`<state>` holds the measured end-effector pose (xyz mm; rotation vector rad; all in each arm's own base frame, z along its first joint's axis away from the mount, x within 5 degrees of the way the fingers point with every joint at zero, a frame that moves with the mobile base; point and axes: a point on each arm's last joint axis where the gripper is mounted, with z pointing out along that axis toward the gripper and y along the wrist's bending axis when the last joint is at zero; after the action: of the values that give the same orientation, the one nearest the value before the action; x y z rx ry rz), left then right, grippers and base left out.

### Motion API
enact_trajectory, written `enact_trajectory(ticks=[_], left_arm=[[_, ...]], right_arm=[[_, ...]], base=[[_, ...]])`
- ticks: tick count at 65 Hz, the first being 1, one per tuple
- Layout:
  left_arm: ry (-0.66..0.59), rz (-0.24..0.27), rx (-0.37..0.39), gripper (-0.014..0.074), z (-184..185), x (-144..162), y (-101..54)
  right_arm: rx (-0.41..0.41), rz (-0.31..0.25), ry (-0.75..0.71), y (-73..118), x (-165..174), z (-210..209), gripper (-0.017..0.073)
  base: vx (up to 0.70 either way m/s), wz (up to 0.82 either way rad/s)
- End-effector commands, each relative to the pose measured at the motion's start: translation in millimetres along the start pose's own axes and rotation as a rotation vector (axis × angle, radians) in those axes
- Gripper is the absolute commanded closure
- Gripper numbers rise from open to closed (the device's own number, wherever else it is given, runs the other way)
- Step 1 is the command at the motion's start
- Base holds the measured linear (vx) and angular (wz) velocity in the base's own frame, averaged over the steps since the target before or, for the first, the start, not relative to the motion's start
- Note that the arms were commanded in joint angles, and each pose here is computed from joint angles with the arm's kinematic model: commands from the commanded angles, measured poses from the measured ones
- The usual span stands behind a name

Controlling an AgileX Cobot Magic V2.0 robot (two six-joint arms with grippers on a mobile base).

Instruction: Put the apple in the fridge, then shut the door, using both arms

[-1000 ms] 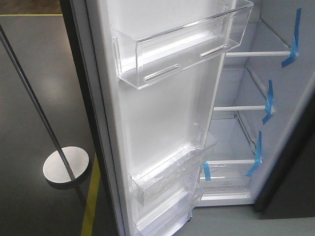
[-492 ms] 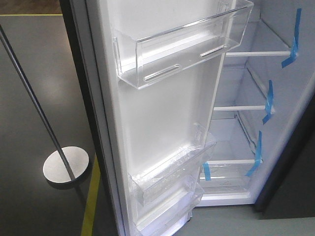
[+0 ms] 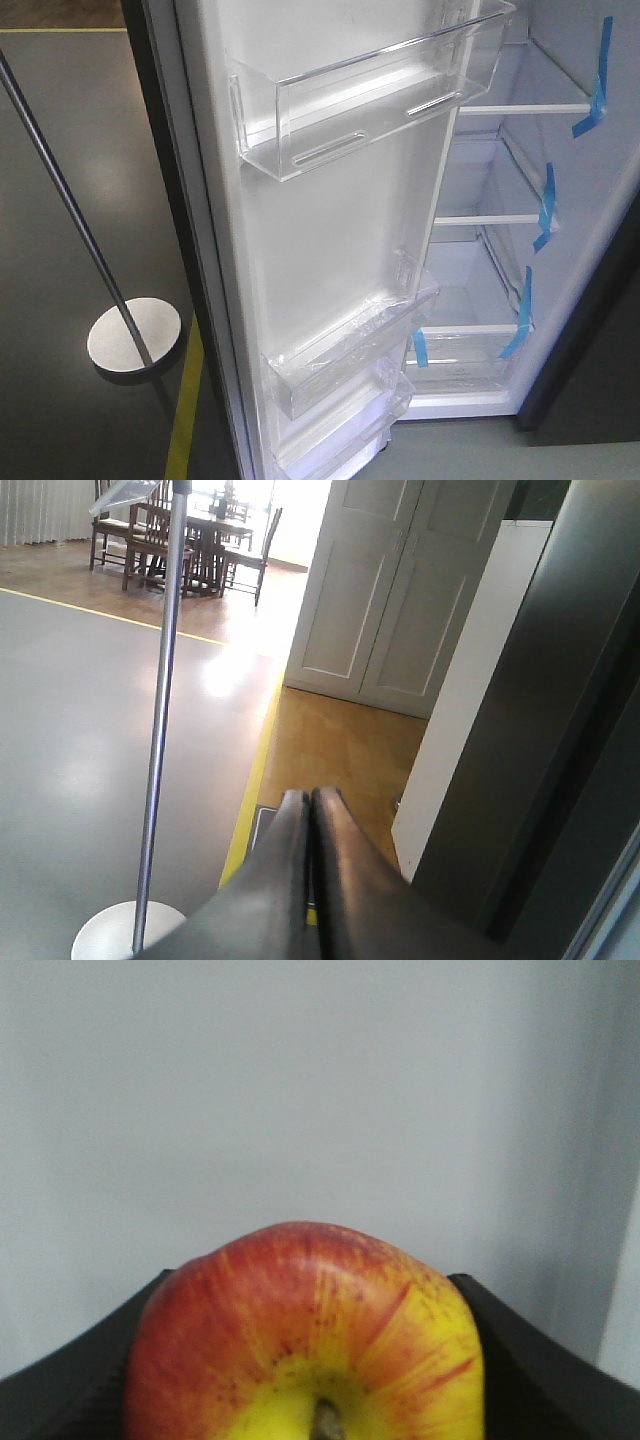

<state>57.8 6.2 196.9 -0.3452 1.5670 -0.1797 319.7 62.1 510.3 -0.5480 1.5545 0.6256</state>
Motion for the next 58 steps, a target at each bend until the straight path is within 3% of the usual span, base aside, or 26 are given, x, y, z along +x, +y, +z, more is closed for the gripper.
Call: enact_trajectory(ticks=[1, 26, 48, 58], left_arm=[[-0.064, -0.013, 0.032, 0.06, 0, -10, -4.4], [-0.064, -0.013, 0.032, 0.06, 0, -10, -4.4], [-0.064, -0.013, 0.032, 0.06, 0, -10, -4.4], [-0.064, -0.013, 0.032, 0.06, 0, -10, -4.4]], right_arm=[[-0.038, 0.008, -0.074, 1.3, -16, 2, 0.0455], [-0.05, 0.064, 0.004, -32.1, 18, 39, 0.0393], [-0.044, 0.1, 0.016, -42.1, 29, 49, 0.0051], [-0.013, 0.106, -0.009, -45.0, 27, 49, -0.0038]], base=[[0.0, 0.0], [0.0, 0.0], [0.0, 0.0], [0.0, 0.0]])
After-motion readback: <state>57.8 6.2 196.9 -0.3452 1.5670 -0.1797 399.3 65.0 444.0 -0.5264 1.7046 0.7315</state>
